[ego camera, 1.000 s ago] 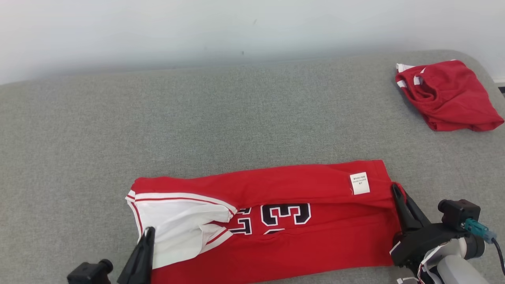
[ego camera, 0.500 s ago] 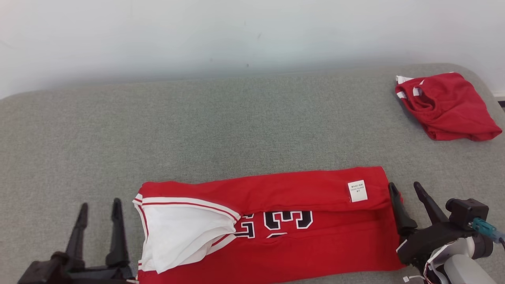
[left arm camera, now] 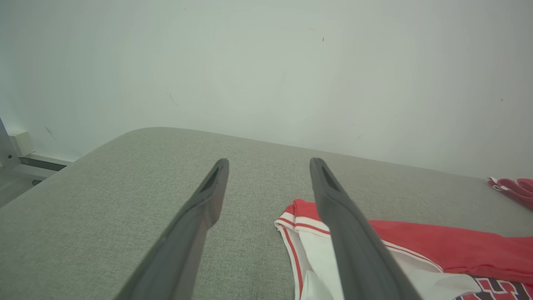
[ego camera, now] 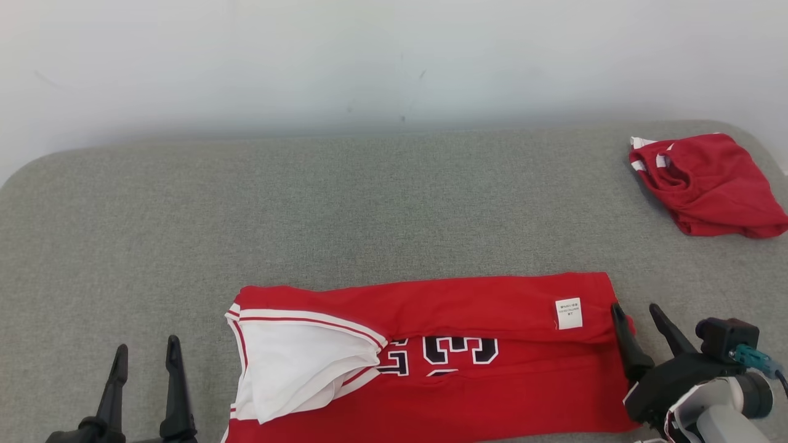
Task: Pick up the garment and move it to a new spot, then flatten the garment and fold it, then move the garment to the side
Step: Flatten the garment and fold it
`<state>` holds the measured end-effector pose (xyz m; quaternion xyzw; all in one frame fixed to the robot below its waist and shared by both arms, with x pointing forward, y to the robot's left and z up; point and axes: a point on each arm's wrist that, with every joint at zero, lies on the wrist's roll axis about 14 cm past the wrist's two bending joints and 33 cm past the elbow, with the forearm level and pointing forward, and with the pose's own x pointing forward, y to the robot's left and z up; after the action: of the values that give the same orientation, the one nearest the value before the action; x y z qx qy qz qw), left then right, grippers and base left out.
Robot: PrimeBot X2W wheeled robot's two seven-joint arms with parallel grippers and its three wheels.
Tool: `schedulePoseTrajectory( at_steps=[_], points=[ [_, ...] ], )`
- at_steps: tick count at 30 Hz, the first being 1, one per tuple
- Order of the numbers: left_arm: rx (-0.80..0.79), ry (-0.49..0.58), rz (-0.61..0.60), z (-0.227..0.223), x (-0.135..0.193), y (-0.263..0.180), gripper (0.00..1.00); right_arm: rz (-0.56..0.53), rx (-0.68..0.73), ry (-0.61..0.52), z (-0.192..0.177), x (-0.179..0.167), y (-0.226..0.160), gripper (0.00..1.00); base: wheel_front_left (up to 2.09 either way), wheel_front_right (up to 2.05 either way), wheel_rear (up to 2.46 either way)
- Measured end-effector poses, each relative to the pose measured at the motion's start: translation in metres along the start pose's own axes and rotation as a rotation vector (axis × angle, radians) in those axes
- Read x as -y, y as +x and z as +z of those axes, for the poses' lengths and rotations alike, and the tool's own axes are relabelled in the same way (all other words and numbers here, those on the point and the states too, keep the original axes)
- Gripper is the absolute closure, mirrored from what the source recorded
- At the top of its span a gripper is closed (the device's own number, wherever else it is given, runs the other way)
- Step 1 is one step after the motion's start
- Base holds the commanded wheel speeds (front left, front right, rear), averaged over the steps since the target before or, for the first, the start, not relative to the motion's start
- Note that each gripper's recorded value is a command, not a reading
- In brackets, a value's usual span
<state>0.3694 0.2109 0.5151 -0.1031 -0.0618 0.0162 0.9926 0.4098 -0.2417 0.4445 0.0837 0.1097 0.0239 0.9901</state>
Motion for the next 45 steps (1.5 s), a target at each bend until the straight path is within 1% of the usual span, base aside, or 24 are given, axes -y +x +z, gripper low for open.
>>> schedulePoseTrajectory(
  at_steps=[6,16,23,24,25,26,27,28,32,36,39,41,45],
  points=[
    [-0.007,0.006,0.001,-0.002,0.0,-0.006,0.0,-0.031,-0.067,0.011,-0.017,0.008,-0.008,0.0,0.0,0.0,0.0],
    [-0.002,0.014,0.011,0.0,-0.002,-0.008,0.0,-0.052,-0.213,0.029,-0.05,0.006,-0.008,0.0,0.0,0.0,0.0],
    [-0.009,0.024,0.019,-0.002,-0.005,-0.011,0.0,-0.052,-0.256,0.025,-0.058,0.003,-0.005,0.0,0.0,0.0,0.0],
    [-0.011,0.027,0.019,-0.003,-0.005,-0.011,0.0,-0.053,-0.259,0.026,-0.059,0.003,-0.005,0.18,0.0,0.0,0.0],
    [-0.011,0.03,0.019,-0.002,-0.006,-0.011,0.0,-0.054,-0.262,0.031,-0.059,0.003,-0.005,0.43,0.0,0.0,0.0],
    [-0.013,0.042,0.017,-0.002,-0.006,-0.012,0.0,-0.053,-0.266,0.035,-0.06,0.002,-0.005,0.84,0.0,0.0,0.0],
    [-0.019,0.068,0.007,-0.003,-0.006,-0.012,0.0,-0.052,-0.27,0.035,-0.06,0.001,-0.005,1.0,0.0,0.0,0.0],
    [-0.026,0.096,-0.002,-0.004,-0.006,-0.013,0.0,-0.049,-0.271,0.033,-0.06,0.0,-0.005,1.0,0.0,0.0,0.0],
    [-0.024,0.104,0.004,-0.003,-0.008,-0.014,0.0,-0.053,-0.246,0.039,-0.054,0.001,-0.005,1.0,0.0,0.0,0.0],
    [-0.029,0.104,0.009,-0.004,-0.009,-0.018,0.0,-0.105,-0.182,0.013,-0.031,0.028,-0.005,1.0,0.0,0.0,0.0],
    [-0.026,0.104,0.018,-0.003,-0.012,-0.02,0.0,-0.159,-0.141,-0.046,-0.011,0.058,-0.01,1.0,0.0,0.0,0.0],
    [-0.021,0.104,0.024,-0.001,-0.014,-0.02,0.0,-0.181,-0.117,-0.062,-0.001,0.07,-0.012,1.0,0.0,0.0,0.0],
    [-0.019,0.106,0.042,0.0,-0.02,-0.023,0.0,-0.152,-0.066,-0.09,0.015,0.064,-0.009,1.0,0.0,0.0,0.0]
  ],
)
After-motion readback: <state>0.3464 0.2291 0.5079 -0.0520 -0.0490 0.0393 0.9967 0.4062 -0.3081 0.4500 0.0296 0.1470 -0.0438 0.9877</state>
